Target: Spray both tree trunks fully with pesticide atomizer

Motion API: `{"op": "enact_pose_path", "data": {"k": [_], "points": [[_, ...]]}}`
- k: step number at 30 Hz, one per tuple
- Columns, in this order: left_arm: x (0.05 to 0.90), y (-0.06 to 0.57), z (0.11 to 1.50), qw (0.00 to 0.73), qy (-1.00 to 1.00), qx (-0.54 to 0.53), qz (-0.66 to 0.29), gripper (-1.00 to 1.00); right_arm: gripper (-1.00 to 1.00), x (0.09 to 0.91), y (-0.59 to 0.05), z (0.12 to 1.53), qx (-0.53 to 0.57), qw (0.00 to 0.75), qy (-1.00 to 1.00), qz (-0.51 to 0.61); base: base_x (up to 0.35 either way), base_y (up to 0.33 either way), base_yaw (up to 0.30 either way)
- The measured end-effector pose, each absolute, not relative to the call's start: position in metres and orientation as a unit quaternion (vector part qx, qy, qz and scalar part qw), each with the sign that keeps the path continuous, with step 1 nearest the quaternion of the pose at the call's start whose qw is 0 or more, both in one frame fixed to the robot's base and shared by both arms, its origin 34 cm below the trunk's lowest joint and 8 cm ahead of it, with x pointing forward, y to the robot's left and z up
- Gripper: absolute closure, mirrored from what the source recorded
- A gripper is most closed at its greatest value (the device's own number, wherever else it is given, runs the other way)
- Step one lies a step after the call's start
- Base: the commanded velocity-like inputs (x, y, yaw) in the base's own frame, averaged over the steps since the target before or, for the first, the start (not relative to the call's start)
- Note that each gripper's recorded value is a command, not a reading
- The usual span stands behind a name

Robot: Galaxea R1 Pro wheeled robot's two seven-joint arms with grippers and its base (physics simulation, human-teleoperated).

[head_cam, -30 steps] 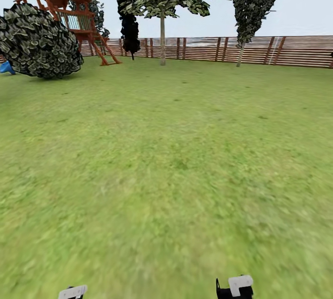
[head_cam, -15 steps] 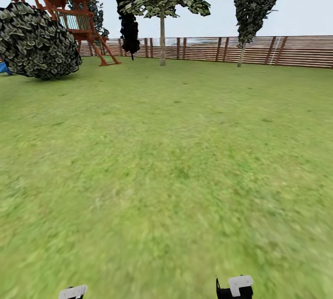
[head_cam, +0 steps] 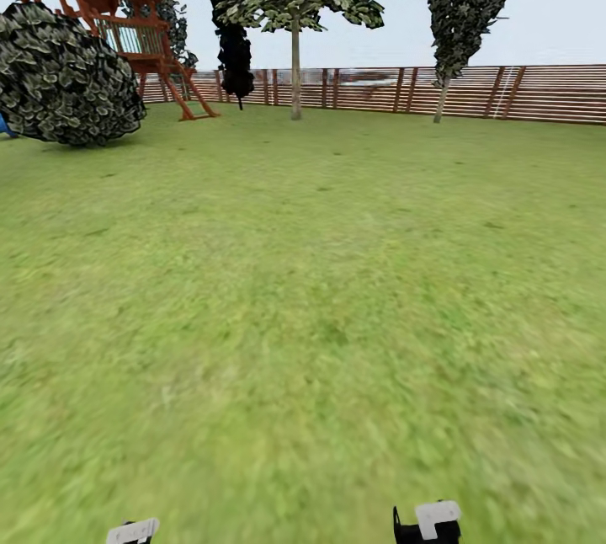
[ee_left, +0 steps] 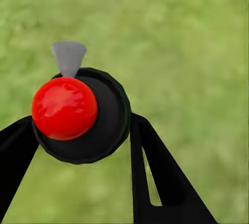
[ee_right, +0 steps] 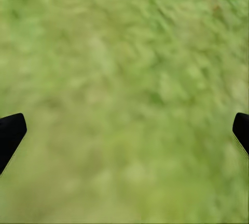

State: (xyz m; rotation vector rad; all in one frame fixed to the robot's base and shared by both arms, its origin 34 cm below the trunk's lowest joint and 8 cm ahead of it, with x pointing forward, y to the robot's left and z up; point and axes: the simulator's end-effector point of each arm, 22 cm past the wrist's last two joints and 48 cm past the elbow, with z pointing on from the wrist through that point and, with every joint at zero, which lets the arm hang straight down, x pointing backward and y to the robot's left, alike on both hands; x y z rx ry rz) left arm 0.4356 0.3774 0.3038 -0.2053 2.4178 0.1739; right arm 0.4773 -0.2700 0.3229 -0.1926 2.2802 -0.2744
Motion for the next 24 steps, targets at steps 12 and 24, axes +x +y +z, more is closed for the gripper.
{"op": "enact_pose_path", "data": {"k": [12, 24], "points": [[0.4356, 0.3773, 0.3037, 0.347, 0.932, -0.079, 0.067, 1.00, -1.00, 0.4773, -0.2700, 0.3229, -0.076, 0.406, 0.904, -0.109, 0.337, 0.000, 0.000], [0.4356, 0.3772, 0.3037, 0.347, 0.932, -0.079, 0.067, 1.00, -1.00, 0.4773, -0.2700, 0.3229, -0.076, 0.406, 0.904, -0.109, 0.337, 0.000, 0.000]]}}
